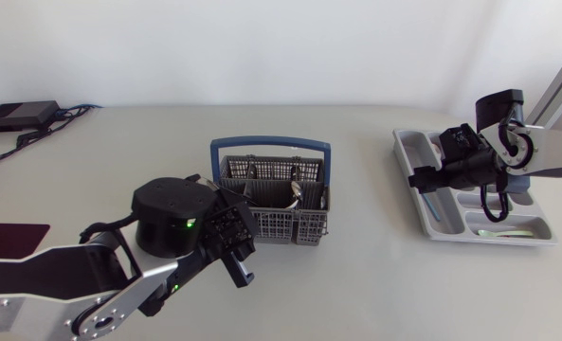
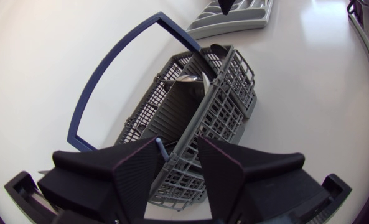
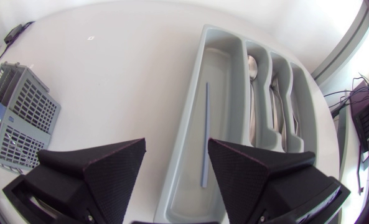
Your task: Sort the cutlery from the basket into the organizer compartments.
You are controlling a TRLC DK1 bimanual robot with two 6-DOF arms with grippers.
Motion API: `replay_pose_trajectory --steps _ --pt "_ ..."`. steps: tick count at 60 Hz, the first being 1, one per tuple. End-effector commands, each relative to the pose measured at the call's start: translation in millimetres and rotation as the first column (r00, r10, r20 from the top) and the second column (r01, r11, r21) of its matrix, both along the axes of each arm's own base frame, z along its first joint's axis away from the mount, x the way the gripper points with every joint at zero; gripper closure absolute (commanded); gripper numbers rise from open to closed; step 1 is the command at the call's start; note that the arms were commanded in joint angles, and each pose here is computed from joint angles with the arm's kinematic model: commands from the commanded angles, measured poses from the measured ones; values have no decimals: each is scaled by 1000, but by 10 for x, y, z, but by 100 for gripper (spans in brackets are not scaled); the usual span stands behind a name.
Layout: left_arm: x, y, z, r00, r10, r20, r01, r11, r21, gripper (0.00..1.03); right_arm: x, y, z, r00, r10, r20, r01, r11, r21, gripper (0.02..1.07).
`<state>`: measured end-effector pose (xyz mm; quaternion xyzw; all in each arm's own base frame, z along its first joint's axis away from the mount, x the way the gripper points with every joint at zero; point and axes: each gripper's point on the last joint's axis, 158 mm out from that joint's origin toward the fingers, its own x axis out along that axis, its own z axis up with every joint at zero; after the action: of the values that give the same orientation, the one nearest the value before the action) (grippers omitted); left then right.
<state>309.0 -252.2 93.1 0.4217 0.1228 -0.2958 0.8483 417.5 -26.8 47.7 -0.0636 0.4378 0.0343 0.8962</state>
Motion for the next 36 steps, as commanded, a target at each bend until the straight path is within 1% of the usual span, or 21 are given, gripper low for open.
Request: replay_pose_trajectory --steps 1,3,11,13,16,26,31,36 --pt "110 -46 85 1000 9 28 -9 1000 -7 67 -75 7 -48 1000 11 -8 -11 1000 -21 34" --pt "120 -48 95 999 11 30 -11 1000 -9 67 -78 7 -55 1000 11 -8 -11 1000 -21 34" --pt "180 -48 140 999 23 40 -22 1000 -22 79 -86 4 -60 1000 16 -5 -16 1000 -24 34" --pt "186 -46 147 999 25 41 -24 999 -26 79 -90 11 -59 1000 17 -5 -17 1000 -24 34" --pt "194 -54 154 999 26 44 -25 999 -30 83 -94 11 -59 1000 17 -5 -17 1000 -24 34" --pt "209 -42 158 999 33 44 -31 999 -36 91 -105 12 -64 1000 19 -2 -20 999 -26 34" --pt "231 -19 181 998 41 50 -39 998 -46 100 -113 13 -62 1000 24 1 -24 999 -30 34" --pt "249 -6 225 997 48 61 -44 997 -61 100 -117 13 -69 1000 26 1 -25 999 -31 34"
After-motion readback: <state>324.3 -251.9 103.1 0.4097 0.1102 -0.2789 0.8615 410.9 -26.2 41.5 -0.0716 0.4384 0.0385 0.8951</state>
